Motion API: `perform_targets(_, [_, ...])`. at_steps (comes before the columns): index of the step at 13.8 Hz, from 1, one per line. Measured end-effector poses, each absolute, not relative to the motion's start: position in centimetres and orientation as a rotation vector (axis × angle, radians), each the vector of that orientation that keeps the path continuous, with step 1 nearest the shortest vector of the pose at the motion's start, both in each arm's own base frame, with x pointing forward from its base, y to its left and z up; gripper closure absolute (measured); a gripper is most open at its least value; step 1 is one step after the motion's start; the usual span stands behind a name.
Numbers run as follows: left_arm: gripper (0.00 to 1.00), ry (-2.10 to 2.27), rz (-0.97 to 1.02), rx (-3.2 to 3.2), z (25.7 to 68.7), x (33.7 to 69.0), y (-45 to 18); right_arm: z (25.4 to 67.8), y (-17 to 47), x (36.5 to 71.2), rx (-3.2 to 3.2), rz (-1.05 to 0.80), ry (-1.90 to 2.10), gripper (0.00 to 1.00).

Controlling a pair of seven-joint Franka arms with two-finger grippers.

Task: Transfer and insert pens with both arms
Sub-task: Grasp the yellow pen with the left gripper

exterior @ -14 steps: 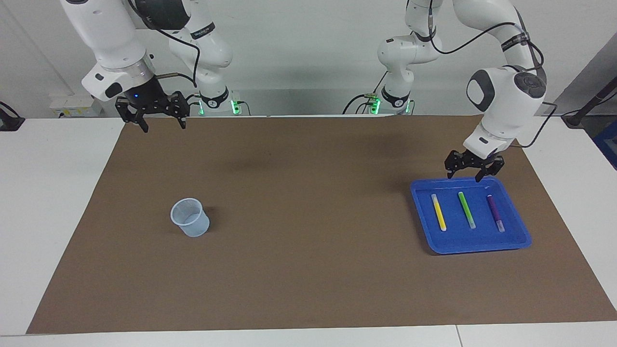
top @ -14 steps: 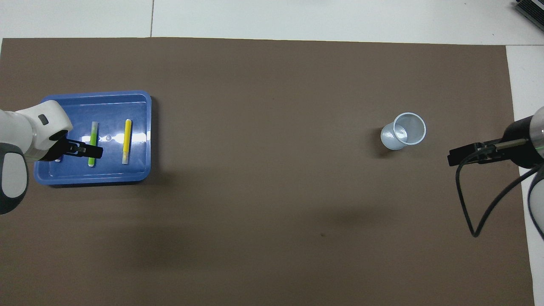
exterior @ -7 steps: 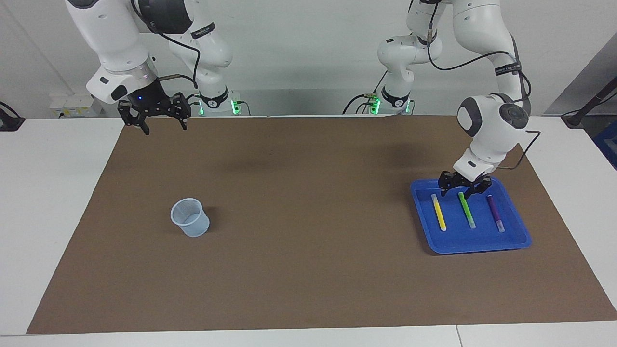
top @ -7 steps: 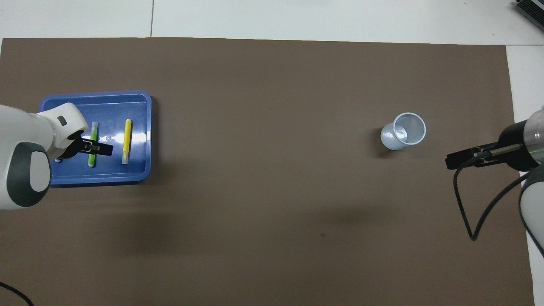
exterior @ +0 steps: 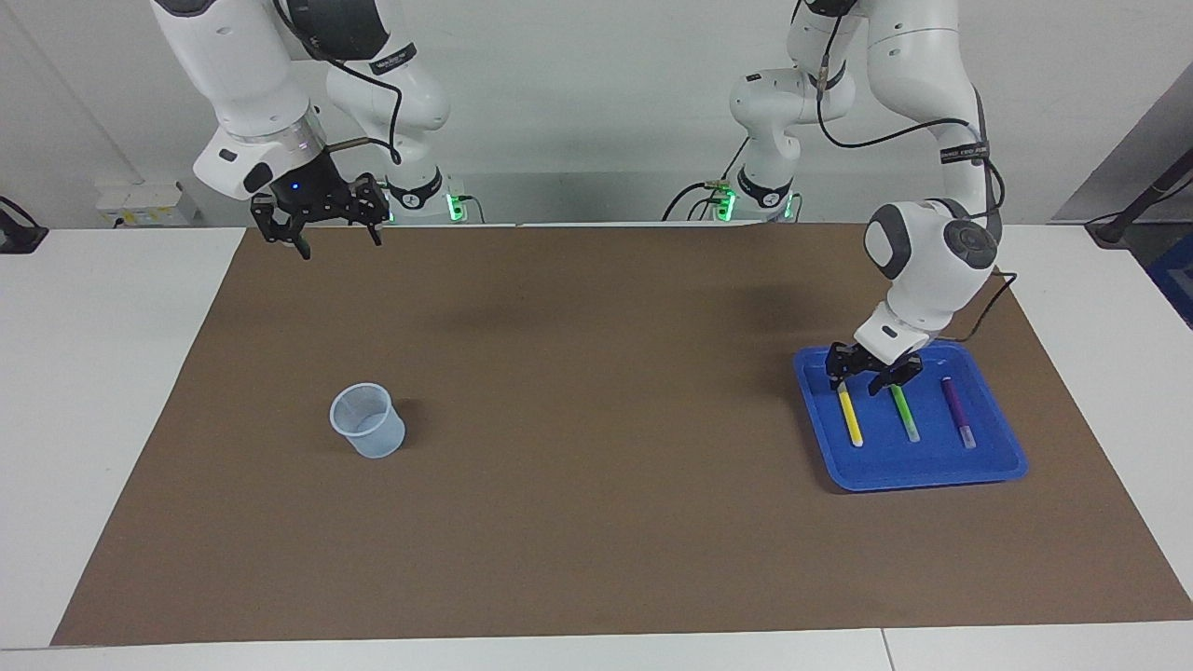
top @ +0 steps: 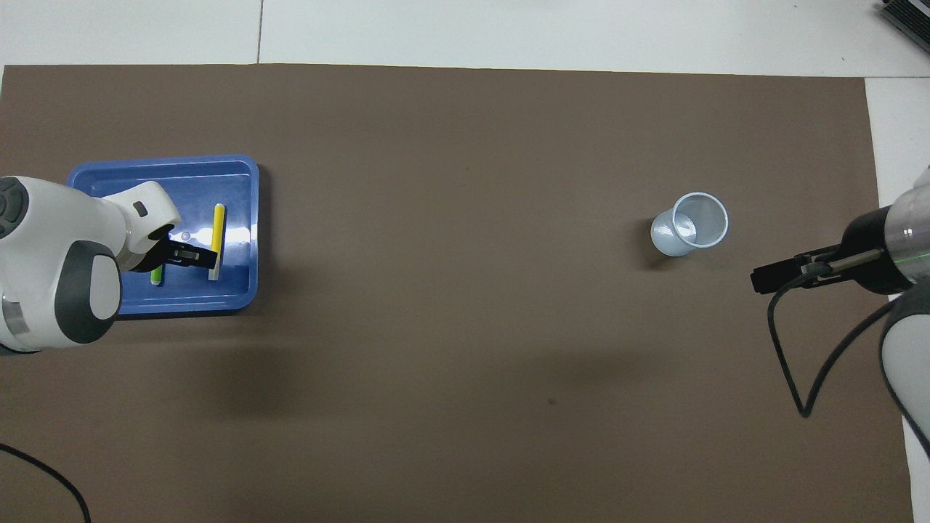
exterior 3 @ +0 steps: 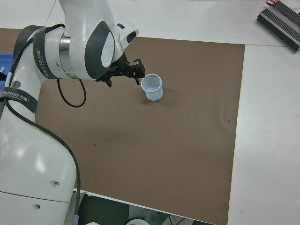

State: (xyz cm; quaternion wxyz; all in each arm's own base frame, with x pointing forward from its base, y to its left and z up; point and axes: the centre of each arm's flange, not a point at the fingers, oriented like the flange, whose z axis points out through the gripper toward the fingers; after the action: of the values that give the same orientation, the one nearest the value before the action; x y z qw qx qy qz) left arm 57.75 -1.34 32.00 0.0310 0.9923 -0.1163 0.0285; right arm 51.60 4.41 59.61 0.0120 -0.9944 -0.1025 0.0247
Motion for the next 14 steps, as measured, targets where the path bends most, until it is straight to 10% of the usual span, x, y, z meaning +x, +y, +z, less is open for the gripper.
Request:
perform_targets(12, [0.54, -0.313, 0.139, 3.045, 30.4, 58.4, -1.3, 59.4, 4.6, 51.6, -3.077, 0.08, -0.312, 0.0])
perform_targets(14, [0.7, -0.316, 0.138, 3.044, 30.4, 58.4, -1.4, 59.5, 4.6, 51.6, -3.074, 0.077, -0.312, 0.0])
